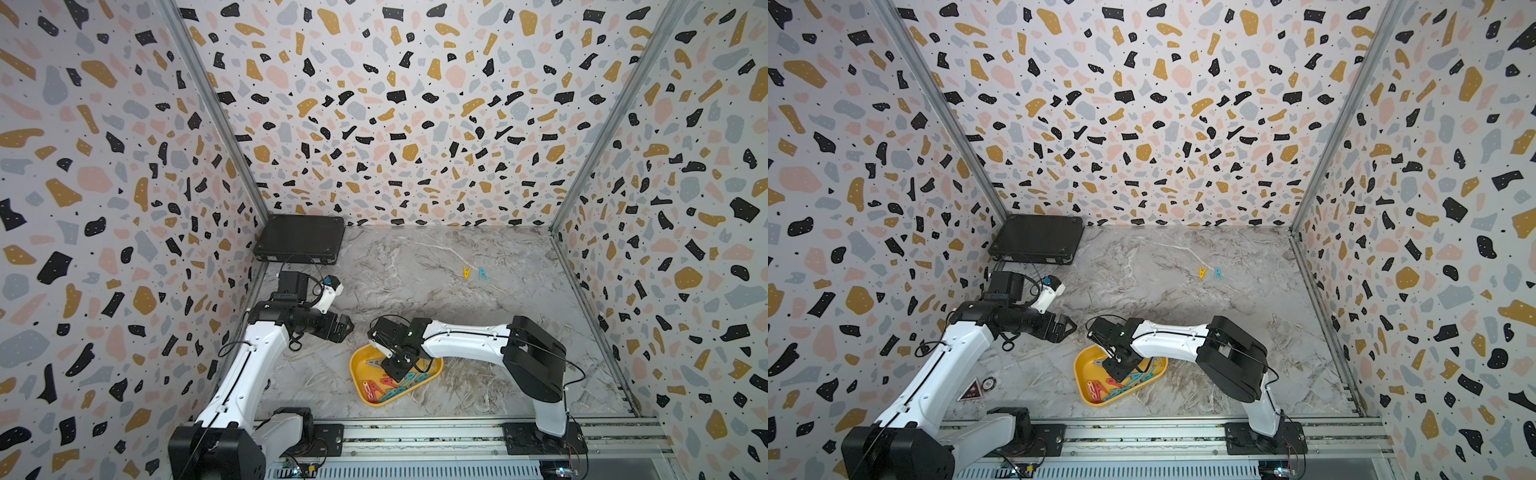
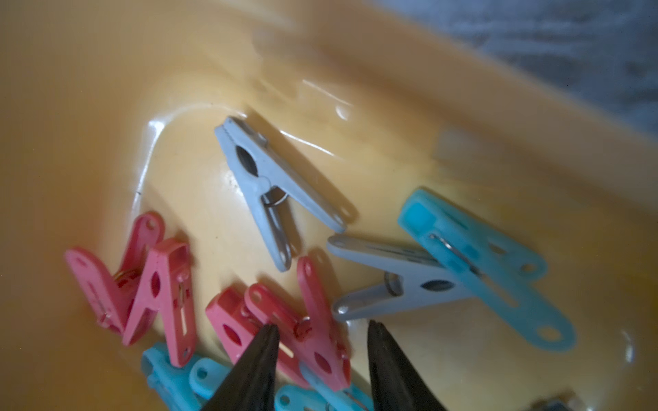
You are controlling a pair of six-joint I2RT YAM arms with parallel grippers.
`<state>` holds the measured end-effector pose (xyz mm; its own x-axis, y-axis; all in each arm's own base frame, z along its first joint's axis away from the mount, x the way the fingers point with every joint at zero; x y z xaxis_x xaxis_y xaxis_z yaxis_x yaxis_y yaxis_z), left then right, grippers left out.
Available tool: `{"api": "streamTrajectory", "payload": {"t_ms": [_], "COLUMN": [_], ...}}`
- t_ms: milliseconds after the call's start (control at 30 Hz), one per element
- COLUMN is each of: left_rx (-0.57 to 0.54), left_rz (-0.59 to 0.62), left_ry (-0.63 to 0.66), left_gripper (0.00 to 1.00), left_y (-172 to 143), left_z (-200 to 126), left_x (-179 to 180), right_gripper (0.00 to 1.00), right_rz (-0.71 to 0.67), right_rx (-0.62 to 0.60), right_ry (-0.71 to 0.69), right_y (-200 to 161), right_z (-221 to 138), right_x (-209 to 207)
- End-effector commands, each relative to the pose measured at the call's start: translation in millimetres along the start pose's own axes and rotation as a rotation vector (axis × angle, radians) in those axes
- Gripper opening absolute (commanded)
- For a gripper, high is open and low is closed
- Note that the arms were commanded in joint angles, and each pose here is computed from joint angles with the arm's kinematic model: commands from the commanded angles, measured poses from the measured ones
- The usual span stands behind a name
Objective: Take the clothespins out of the storage box
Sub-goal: Pick up the clothespin from the storage box.
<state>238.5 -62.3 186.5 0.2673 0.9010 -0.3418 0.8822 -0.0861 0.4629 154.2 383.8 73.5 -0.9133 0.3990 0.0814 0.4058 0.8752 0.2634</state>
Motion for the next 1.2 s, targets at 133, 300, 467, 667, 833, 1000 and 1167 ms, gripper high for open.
{"api": "streamTrajectory", "payload": {"t_ms": [133,300,467,667,833,1000,1167], "left_rx": [-0.021,-0.021,-0.022,-0.025,-0.023,-0.024,-0.023], "left_rz": [0.009,0.010,0.011,0.010,0.010,0.010,0.009], "left_ry": [0.006,0.005,0.005,0.009,0.009,0.012,0.012], "left_gripper": [1.00,1.00,1.00,1.00,1.00,1.00,1.00], "left_y": [1,1,1,1,1,1,1], "left_z": [-1,-1,-2,-2,-2,-2,-2], "left_x": [1,1,1,1,1,2,2], "right_gripper": [0.45,0.37,0.27,0.22,0.22,0.22,0.22], "right_rz": [-0.009,-0.006,-0.001,0.003,0.011,0.025,0.041], "right_rx": [0.047,0.041,0.014,-0.023,-0.048,-0.098,-0.148], "right_ry": [-0.043,-0.072,-0.079,-0.080,-0.085,-0.092,-0.102], "right_y": [-5,-9,-7,-4,-4,-2,0], "right_z": [8,2,-9,-26,-42,-61,-84], "right_x": [-7,-10,-10,-9,-9,-9,-10]}}
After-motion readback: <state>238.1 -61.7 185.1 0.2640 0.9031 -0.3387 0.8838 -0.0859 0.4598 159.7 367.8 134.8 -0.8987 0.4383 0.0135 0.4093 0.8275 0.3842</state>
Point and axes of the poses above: each gripper's point midway between its finger pads, its own z axis out along the fingers, its own x axis along the line the jaws close on, y = z × x, the point moved 4 cm from there along -z, back along the fingers, and after that the axes turned 14 degrees about -z, right-handed, at the moved point
